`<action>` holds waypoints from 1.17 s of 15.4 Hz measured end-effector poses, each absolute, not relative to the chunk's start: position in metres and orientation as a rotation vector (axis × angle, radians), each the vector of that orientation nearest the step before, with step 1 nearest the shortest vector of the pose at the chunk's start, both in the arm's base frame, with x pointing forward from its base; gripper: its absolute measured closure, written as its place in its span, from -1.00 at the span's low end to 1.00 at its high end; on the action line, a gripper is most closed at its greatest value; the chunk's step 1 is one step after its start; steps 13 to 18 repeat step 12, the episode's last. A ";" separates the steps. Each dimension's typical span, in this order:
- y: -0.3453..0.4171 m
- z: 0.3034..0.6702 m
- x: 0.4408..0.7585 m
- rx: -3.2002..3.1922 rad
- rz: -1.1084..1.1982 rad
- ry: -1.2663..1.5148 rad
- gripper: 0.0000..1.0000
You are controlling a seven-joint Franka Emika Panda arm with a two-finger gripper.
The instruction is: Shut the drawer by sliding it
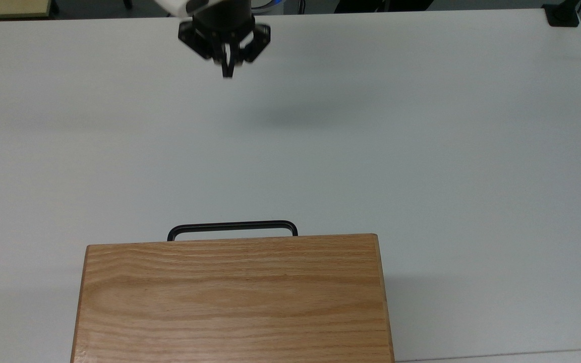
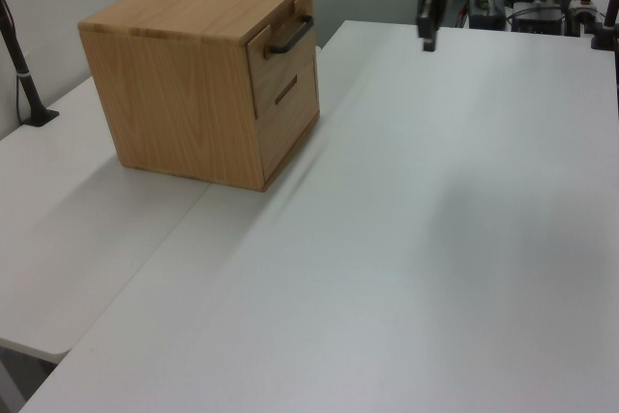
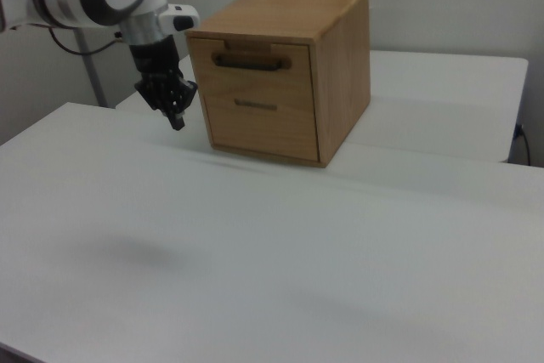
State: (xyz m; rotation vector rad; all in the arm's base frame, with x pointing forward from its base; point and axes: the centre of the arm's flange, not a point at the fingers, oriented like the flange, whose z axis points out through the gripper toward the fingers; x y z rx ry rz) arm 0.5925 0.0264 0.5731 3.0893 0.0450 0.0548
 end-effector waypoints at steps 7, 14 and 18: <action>0.024 0.595 0.560 3.090 -0.014 0.040 -0.03; 0.024 0.594 0.560 3.090 -0.016 0.040 -0.98; 0.024 0.594 0.560 3.090 -0.016 0.040 -0.98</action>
